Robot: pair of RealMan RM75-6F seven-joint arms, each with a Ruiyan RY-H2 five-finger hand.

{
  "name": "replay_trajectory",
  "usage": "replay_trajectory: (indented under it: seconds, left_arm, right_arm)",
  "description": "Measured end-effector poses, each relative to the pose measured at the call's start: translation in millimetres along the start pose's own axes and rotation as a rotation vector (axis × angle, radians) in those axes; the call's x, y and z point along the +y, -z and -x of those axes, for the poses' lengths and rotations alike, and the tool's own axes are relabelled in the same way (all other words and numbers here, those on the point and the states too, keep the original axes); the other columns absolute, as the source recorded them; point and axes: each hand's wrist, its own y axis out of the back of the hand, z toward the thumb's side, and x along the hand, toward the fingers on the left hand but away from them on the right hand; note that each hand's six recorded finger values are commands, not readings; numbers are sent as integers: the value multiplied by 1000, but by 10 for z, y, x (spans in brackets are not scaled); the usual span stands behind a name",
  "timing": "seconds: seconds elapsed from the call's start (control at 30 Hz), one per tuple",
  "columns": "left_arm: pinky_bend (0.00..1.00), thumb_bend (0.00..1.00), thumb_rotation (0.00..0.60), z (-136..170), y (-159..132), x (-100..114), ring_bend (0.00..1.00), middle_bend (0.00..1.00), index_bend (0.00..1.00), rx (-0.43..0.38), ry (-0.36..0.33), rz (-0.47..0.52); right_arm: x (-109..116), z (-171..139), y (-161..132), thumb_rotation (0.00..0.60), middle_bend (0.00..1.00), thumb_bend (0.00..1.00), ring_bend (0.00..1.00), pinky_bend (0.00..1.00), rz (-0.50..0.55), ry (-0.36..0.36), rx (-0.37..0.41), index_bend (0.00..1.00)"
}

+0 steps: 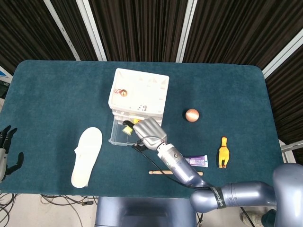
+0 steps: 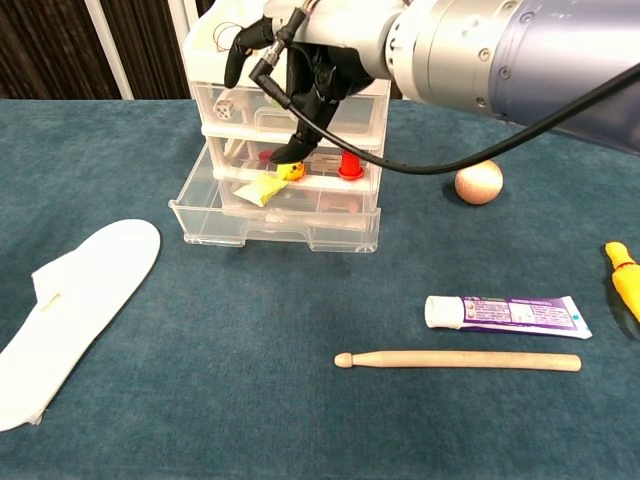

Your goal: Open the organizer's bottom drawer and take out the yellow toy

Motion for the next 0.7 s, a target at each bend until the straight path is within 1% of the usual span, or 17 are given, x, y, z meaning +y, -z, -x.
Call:
replay_trajectory:
  seconds: [0.13,0.17,0.37,0.5,0.7]
  left_arm:
    - [0,463,600,0,3,2,0,0,61,0,-2,1]
    - [0,463,600,1,3,2,0,0,61,1,-2,1]
    - [0,464,600,-3,10,4,0,0,61,4,-2,4]
    - [0,464,600,-3,8,0,0,0,61,2,1,5]
    - [0,463,600,-5,8,-5,0,0,61,3,4,4]
  right_arm:
    - [-30,75,-4,600,1000,258,1000,1000,-132,29,26,271]
    - [-47,103,-17,600,1000,252,1000,1000,-181,44,37,274]
    - [-140,205,-60,600,1000,230,1000,1000,-349,93,67,287]
    - [-215,266,-108,600,1000,229,1000,1000,-429,114,92,288]
    - [-342,335,-183,600,1000,229,1000,1000,-488,116,124,290]
